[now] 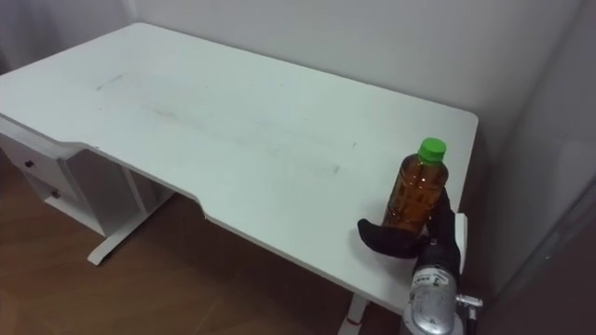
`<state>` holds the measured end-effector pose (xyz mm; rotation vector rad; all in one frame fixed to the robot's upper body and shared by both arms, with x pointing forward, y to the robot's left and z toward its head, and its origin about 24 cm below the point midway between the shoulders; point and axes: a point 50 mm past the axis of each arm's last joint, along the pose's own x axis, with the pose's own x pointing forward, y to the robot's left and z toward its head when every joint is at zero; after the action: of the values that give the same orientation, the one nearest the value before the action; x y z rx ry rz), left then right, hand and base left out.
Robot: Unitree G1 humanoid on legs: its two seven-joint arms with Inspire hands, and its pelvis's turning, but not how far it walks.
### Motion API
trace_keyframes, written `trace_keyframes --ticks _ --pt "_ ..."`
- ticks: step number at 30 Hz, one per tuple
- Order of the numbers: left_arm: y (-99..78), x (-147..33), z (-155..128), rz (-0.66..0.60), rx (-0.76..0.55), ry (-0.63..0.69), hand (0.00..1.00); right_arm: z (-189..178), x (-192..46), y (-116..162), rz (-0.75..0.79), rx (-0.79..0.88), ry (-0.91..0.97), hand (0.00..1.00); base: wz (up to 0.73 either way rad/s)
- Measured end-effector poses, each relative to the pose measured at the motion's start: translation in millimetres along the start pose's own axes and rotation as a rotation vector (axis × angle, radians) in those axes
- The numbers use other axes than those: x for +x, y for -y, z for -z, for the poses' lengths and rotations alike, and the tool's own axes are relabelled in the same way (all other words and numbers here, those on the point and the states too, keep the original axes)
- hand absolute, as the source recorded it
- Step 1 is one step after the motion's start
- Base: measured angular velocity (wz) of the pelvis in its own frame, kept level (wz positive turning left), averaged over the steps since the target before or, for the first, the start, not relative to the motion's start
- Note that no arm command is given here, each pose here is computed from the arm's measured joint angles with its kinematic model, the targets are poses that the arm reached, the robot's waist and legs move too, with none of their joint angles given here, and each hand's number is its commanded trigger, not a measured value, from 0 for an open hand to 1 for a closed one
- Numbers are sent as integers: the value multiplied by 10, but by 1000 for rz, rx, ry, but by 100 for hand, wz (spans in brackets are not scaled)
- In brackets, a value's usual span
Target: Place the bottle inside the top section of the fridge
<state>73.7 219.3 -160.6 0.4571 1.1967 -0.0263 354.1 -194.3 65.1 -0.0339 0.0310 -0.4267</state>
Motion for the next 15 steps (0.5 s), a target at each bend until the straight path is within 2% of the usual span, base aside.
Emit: trace_keyframes --ticks 15 --pt "-21 9 -37 -4 3 12 0 36 -24 -41 -11 -27 -12 100 1"
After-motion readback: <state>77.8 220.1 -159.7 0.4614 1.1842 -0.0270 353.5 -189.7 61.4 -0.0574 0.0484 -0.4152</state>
